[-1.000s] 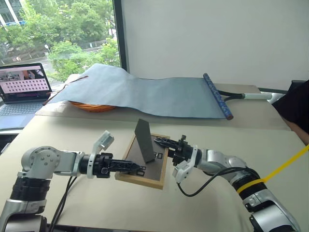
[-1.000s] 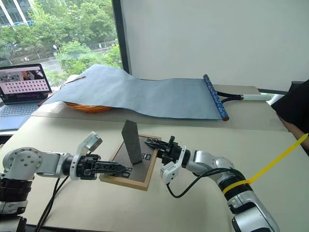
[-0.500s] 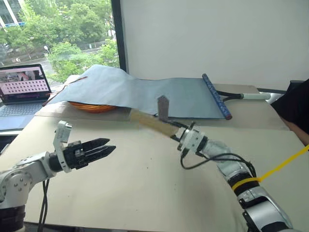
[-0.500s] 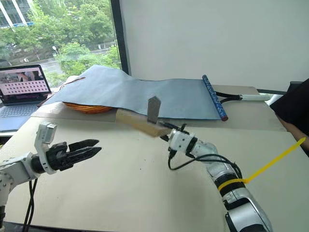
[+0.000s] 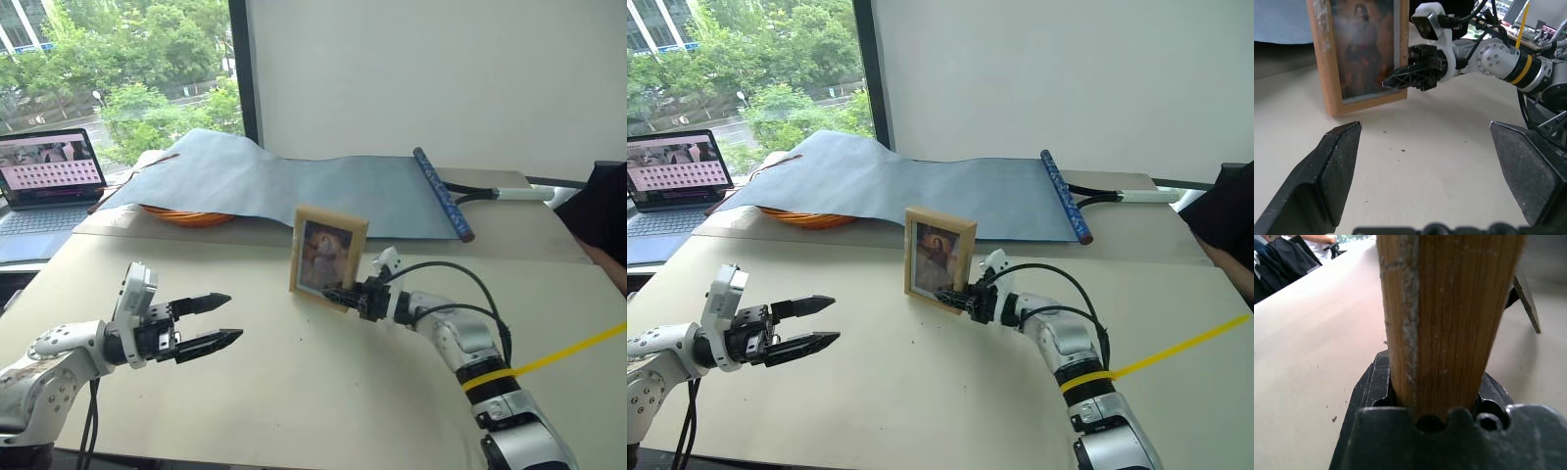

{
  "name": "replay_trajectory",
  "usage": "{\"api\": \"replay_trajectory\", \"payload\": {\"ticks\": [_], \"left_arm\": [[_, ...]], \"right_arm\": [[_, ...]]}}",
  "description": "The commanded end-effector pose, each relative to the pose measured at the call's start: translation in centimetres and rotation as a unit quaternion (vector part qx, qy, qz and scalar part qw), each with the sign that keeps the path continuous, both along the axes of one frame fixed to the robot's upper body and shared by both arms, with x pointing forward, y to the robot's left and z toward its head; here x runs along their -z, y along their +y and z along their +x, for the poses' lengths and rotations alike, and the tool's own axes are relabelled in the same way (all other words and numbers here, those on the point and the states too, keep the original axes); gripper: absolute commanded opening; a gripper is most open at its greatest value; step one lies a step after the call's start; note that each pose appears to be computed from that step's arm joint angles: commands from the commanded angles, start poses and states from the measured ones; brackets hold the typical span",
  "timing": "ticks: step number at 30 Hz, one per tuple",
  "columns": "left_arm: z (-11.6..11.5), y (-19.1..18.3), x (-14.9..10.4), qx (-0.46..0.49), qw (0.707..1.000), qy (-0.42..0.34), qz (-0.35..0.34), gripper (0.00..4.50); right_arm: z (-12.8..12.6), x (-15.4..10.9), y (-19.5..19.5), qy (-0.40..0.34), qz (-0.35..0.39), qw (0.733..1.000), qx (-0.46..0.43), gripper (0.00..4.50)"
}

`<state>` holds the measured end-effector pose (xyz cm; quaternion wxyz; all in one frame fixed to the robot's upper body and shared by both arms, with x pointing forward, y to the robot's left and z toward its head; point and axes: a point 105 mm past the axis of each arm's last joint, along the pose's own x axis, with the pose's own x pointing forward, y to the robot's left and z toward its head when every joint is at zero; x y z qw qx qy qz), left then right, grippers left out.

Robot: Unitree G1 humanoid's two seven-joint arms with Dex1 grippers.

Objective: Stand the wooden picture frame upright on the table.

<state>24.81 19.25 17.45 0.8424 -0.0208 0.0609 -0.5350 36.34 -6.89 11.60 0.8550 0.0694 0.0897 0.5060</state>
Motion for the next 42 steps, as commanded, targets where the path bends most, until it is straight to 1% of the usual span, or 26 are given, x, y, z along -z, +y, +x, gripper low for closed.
{"api": "replay_trajectory", "payload": {"ticks": [1, 4, 7, 13, 17, 19, 20, 25, 26, 27, 30, 31, 34, 36, 37, 39, 42], "left_arm": [[-0.3, -0.3, -0.1, 0.013, 1.0, -0.002, 0.004, 4.5], [-0.3, -0.4, 0.0, 0.017, 1.0, 0.004, 0.006, 4.5], [-0.3, -0.3, 0.0, 0.018, 1.0, 0.008, 0.007, 4.5], [-0.5, -0.2, 0.3, 0.021, 1.0, 0.013, 0.015, 4.5], [-0.2, -0.2, 0.5, 0.016, 1.0, 0.021, 0.015, 4.5], [0.0, -0.2, 0.5, 0.013, 1.0, 0.022, 0.015, 4.5], [0.2, -0.1, 0.5, 0.009, 1.0, 0.02, 0.017, 4.5], [1.0, 0.1, 0.4, -0.01, 1.0, 0.023, 0.01, 4.5], [1.0, 0.1, 0.3, -0.011, 1.0, 0.021, 0.01, 4.5], [1.3, 0.3, 0.2, -0.018, 1.0, 0.016, 0.006, 4.5], [2.1, 1.0, 0.1, -0.058, 0.998, 0.007, 0.004, 4.5], [2.4, 1.2, 0.1, -0.073, 0.997, 0.002, 0.004, 4.5], [3.8, 2.1, 0.6, -0.163, 0.986, -0.031, 0.035, 4.5], [4.0, 2.3, 1.7, -0.178, 0.981, -0.044, 0.066, 4.5], [4.0, 2.4, 2.6, -0.184, 0.978, -0.047, 0.088, 4.5], [4.1, 2.5, 3.7, -0.194, 0.972, -0.056, 0.117, 4.5], [4.0, 2.1, 5.3, -0.19, 0.969, -0.066, 0.146, 4.5]], "right_arm": [[0.6, 0.1, -0.5, 0.008, 0.005, 1.0, 0.006, 1.24], [0.2, 1.0, -0.4, 0.04, 0.011, 0.999, -0.007, 1.24], [-0.3, 1.6, -0.1, 0.058, 0.017, 0.998, -0.016, 1.24], [-1.5, 2.2, 0.8, 0.062, 0.008, 0.997, -0.035, 1.23], [-1.7, 2.2, 0.9, 0.072, 0.011, 0.997, -0.033, 1.23], [-1.7, 2.0, 0.8, 0.072, 0.012, 0.997, -0.032, 2.23], [-1.7, 1.9, 0.7, 0.072, 0.013, 0.997, -0.033, 2.39], [-1.8, 0.9, -0.9, 0.066, 0.019, 0.997, -0.018, 4.11], [-1.9, 0.9, -1.1, 0.066, 0.018, 0.998, -0.017, 4.38], [-2.1, 0.6, -2.4, 0.067, 0.02, 0.998, -0.006, 4.46], [-3.4, -0.2, -6.3, 0.053, 0.011, 0.998, 0.035, 4.46], [-3.8, -0.4, -7.1, 0.047, 0.005, 0.998, 0.043, 4.46], [-6.1, -1.2, -9.2, -0.012, -0.031, 0.998, 0.051, 4.46], [-7.3, -2.4, -10.0, -0.114, -0.079, 0.988, 0.07, 4.46], [-7.7, -2.6, -10.3, -0.139, -0.095, 0.982, 0.084, 4.46], [-8.3, -2.9, -10.7, -0.159, -0.111, 0.975, 0.104, 4.46], [-8.8, -2.7, -11.1, -0.161, -0.124, 0.97, 0.133, 4.46]]}}
